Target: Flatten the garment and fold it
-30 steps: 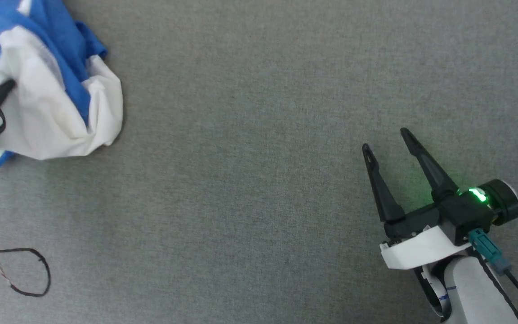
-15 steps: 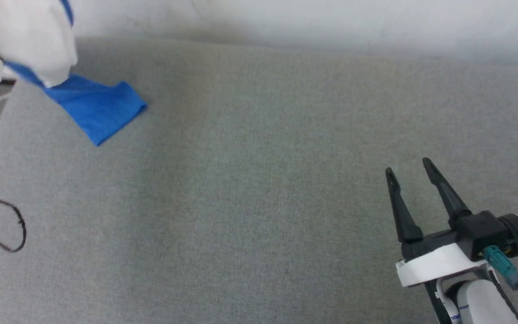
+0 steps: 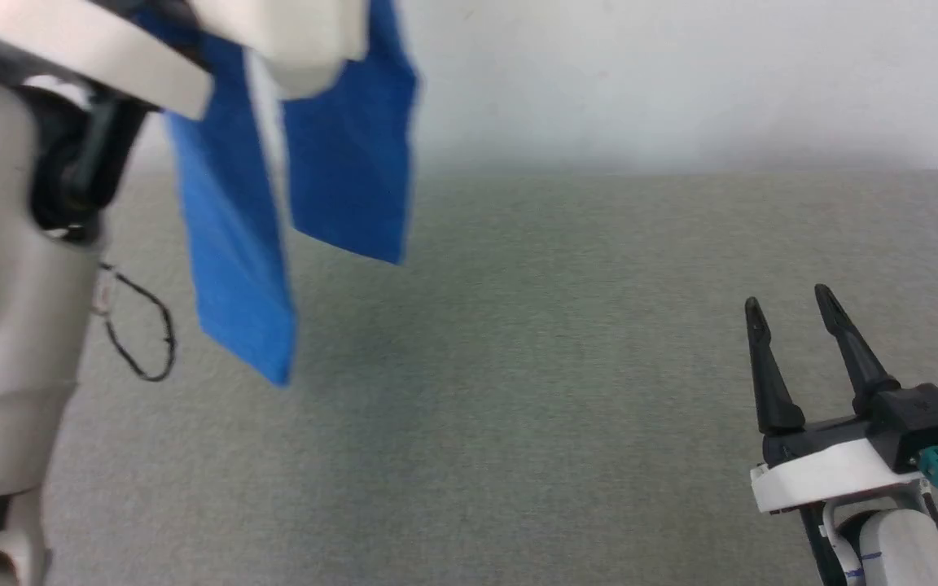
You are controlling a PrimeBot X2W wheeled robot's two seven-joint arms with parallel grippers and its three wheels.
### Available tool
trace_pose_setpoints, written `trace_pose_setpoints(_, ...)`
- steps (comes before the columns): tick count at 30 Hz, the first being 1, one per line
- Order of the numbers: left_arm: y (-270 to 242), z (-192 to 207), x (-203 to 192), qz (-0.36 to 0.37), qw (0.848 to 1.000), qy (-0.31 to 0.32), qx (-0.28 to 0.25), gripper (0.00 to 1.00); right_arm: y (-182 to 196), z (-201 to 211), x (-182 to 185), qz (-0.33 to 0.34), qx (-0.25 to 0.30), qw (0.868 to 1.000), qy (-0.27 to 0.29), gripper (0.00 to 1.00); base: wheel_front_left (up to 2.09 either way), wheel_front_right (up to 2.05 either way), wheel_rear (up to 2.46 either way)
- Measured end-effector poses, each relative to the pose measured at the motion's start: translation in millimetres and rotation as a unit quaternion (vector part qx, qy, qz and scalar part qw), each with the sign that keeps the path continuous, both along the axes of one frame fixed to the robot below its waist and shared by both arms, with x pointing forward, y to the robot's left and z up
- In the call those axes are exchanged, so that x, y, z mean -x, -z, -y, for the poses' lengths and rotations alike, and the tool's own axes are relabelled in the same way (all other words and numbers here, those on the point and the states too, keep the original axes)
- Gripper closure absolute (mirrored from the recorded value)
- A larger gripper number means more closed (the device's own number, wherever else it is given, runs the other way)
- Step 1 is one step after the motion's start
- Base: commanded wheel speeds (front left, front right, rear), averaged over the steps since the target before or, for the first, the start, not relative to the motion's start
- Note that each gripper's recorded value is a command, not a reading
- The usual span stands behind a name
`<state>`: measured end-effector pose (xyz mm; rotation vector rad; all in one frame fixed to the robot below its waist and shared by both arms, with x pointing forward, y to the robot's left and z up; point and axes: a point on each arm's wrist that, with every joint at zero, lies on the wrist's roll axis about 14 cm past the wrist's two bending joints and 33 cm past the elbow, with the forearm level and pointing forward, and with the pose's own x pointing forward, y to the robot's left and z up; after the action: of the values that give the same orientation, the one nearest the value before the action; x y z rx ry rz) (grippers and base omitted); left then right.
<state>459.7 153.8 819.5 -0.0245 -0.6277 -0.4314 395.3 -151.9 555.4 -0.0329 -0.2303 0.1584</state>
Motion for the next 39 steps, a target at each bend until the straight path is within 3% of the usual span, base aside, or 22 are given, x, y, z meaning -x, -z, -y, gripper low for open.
trace_pose_setpoints(7, -9.1, 110.5, 23.1, 0.018, 0.990, 0.142, -0.001, 1.00, -11.7, 42.5, 22.2, 0.016, 0.000, 0.998, 0.062, 0.00, 0.00, 0.00, 0.00)
trace_pose_setpoints(11, 18.3, 165.6, 27.8, -0.014, 0.978, 0.208, -0.002, 1.00, -15.4, 67.8, 34.1, 0.021, -0.004, 0.995, 0.100, 0.00, 0.00, 0.00, 0.00)
trace_pose_setpoints(16, 137.4, 217.5, 16.2, -0.164, 0.954, 0.248, -0.025, 1.00, -8.3, 89.4, 41.2, 0.010, -0.012, 0.991, 0.133, 0.00, 0.00, 0.00, 0.00)
trace_pose_setpoints(19, 239.1, 233.7, 23.6, -0.280, 0.923, 0.255, -0.067, 1.00, 0.2, 93.6, 38.6, -0.003, -0.013, 0.990, 0.139, 0.00, 0.00, 0.00, 0.00)
trace_pose_setpoints(21, 302.3, 238.1, 38.4, -0.348, 0.895, 0.258, -0.108, 1.00, 5.1, 94.4, 35.4, -0.011, -0.014, 0.990, 0.140, 0.00, 0.00, 0.00, 0.00)
trace_pose_setpoints(22, 328.6, 238.4, 46.6, -0.374, 0.881, 0.259, -0.129, 0.95, 8.2, 94.3, 34.0, -0.016, -0.014, 0.990, 0.140, 0.00, 0.00, 0.00, 0.00)
trace_pose_setpoints(23, 350.4, 239.3, 55.0, -0.397, 0.868, 0.261, -0.146, 0.51, 11.8, 93.8, 32.8, -0.022, -0.013, 0.990, 0.139, 0.00, 0.00, 0.00, 0.00)
trace_pose_setpoints(24, 368.6, 239.8, 62.4, -0.417, 0.856, 0.262, -0.157, 0.00, 15.7, 92.7, 31.4, -0.028, -0.013, 0.990, 0.138, 0.00, 0.00, 0.00, 0.00)
trace_pose_setpoints(26, 388.2, 242.3, 72.7, -0.435, 0.843, 0.268, -0.168, 0.00, 22.8, 90.3, 29.1, -0.039, -0.012, 0.990, 0.135, 0.00, 0.00, 0.00, 0.00)
trace_pose_setpoints(29, 391.8, 244.3, 74.7, -0.436, 0.845, 0.267, -0.154, 0.00, 29.1, 85.6, 25.9, -0.048, -0.013, 0.991, 0.127, 0.00, 0.00, 0.00, 0.00)
trace_pose_setpoints(32, 383.7, 239.9, 70.3, -0.420, 0.859, 0.260, -0.134, 0.00, 29.3, 79.7, 23.9, -0.048, -0.013, 0.992, 0.118, 0.00, 0.00, 0.00, 0.00)
trace_pose_setpoints(39, 318.0, 210.0, 42.1, -0.340, 0.914, 0.211, -0.059, 0.00, 18.8, 69.5, 27.3, -0.031, -0.007, 0.994, 0.103, 0.00, 0.00, 0.00, 0.00)
